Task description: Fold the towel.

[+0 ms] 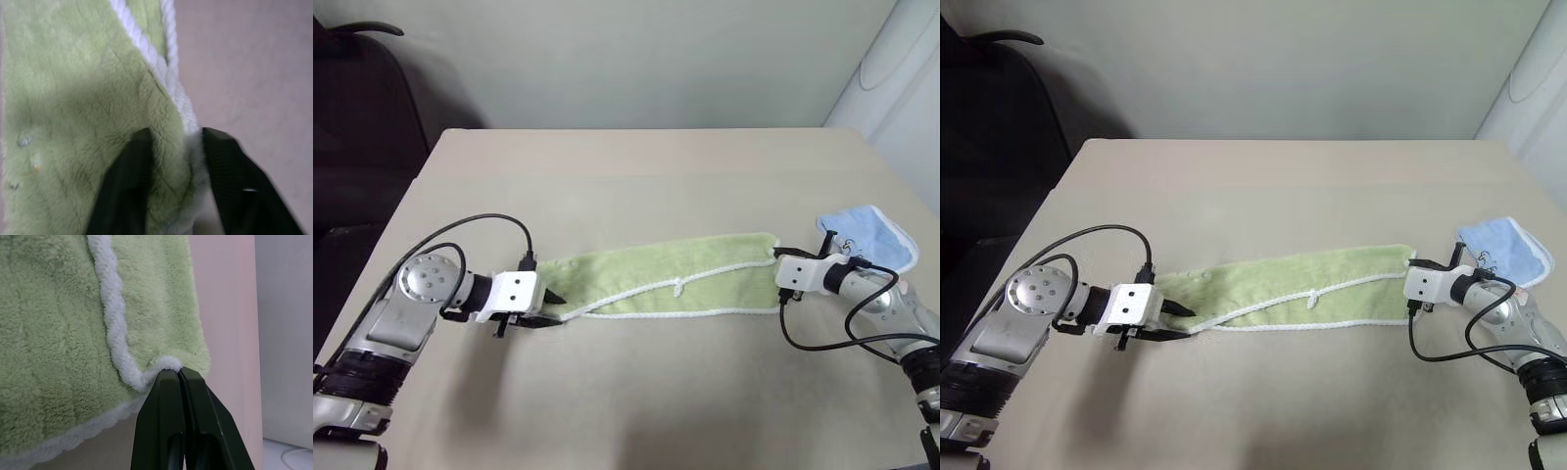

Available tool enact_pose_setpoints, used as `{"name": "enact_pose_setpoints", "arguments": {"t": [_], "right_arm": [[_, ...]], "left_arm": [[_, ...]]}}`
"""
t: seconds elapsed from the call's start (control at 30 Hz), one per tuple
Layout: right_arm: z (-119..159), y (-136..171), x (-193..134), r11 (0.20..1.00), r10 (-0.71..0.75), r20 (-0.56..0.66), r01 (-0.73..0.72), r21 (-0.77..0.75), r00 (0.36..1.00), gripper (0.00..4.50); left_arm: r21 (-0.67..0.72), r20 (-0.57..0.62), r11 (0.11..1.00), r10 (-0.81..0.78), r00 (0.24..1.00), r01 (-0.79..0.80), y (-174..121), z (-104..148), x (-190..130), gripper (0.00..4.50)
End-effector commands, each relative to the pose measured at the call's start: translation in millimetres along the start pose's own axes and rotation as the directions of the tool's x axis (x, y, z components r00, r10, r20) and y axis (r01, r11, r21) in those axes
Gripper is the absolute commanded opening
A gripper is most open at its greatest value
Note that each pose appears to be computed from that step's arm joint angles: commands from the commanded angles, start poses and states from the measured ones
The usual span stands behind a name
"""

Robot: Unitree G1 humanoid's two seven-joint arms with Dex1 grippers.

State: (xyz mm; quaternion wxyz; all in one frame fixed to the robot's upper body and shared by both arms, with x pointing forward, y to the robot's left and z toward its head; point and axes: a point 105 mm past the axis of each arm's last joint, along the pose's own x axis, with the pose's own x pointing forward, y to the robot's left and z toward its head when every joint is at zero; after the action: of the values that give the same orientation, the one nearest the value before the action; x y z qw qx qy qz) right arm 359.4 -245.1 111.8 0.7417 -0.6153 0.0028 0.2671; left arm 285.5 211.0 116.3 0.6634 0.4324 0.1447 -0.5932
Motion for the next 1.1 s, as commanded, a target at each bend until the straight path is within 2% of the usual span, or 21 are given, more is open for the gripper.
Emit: {"name": "enact_pose_setpoints", "arguments": {"t": [0.03,0.07,0.33,0.47,0.67,0.73,0.97,1.03,1.07,1.1], "right_arm": [[3.9,-12.2,-0.4,0.999,-0.041,0.014,0.041,-0.004,0.999,0.00],[4.2,-12.0,-0.1,0.999,-0.041,0.015,0.041,-0.003,0.999,0.00],[5.2,-13.3,0.7,0.999,-0.046,0.019,0.046,-0.002,0.999,0.00],[6.0,-17.2,0.3,0.999,-0.050,0.027,0.050,0.017,0.998,0.00],[8.0,-20.3,0.5,0.998,-0.053,0.033,0.052,0.025,0.998,0.00],[8.7,-21.2,0.7,0.998,-0.054,0.034,0.053,0.026,0.998,0.00],[7.1,-20.2,0.4,0.998,-0.055,0.026,0.054,0.013,0.998,0.00],[6.4,-19.1,0.3,0.999,-0.053,0.024,0.053,0.013,0.998,0.00],[6.1,-18.7,0.2,0.999,-0.052,0.023,0.052,0.013,0.998,0.00],[6.2,-18.4,0.1,0.999,-0.052,0.023,0.051,0.012,0.998,0.00]], "left_arm": [[0.027,-0.010,0.999,0.039,0.999,-0.039,7.3,-0.2,-3.8,0.41],[0.023,0.000,0.999,0.044,0.999,-0.044,8.3,0.5,-4.1,0.04],[-0.023,0.085,0.999,0.027,0.996,-0.026,9.1,13.6,-9.6,0.04],[-0.140,0.174,0.989,0.072,0.982,-0.048,17.9,27.2,-23.2,0.04],[-0.241,0.221,0.970,0.095,0.971,-0.040,17.3,31.6,-32.1,0.04],[-0.263,0.224,0.964,0.087,0.971,-0.026,15.3,31.5,-32.4,0.04],[-0.229,0.113,0.973,0.034,0.993,-0.008,0.7,14.6,-15.7,0.04],[-0.257,0.130,0.966,0.015,0.991,0.019,-2.1,15.0,-13.4,0.04],[-0.266,0.133,0.964,0.009,0.991,0.027,-2.9,15.0,-12.8,0.54],[-0.263,0.133,0.964,0.002,0.991,0.033,-3.8,15.0,-12.5,0.78]]}}
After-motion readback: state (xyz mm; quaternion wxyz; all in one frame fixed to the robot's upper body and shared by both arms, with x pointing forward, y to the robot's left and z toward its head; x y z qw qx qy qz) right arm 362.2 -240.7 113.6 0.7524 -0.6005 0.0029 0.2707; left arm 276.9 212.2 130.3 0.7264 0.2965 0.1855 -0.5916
